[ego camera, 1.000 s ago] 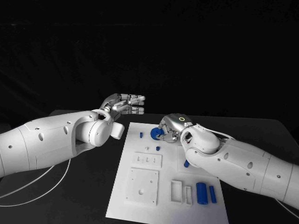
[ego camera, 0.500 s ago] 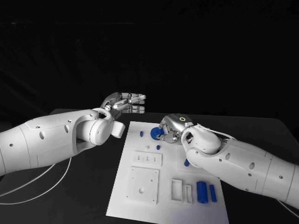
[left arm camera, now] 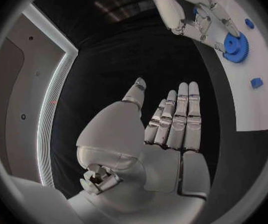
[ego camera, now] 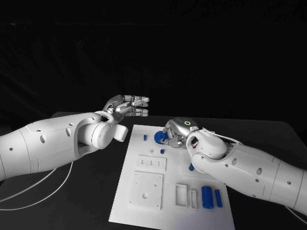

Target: Assemble the parts on the task board

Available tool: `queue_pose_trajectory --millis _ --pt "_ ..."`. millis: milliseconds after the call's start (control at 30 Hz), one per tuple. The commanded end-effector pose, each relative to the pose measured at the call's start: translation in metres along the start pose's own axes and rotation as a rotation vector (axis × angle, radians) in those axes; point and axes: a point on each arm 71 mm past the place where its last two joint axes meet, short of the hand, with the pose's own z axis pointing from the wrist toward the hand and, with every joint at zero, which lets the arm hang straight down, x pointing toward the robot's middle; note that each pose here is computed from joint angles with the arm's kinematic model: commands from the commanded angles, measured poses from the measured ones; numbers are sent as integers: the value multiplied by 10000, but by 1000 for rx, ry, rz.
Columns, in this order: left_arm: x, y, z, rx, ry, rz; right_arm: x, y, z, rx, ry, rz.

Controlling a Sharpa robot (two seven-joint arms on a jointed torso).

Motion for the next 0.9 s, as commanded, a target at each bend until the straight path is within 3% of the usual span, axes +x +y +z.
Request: queue_pose_trajectory --millis 33,900 --pt "16 -19 9 8 10 -1 84 -12 -29 8 36 -19" --pt "24 -18 21 9 12 -1 101 -22 -52 8 31 -19"
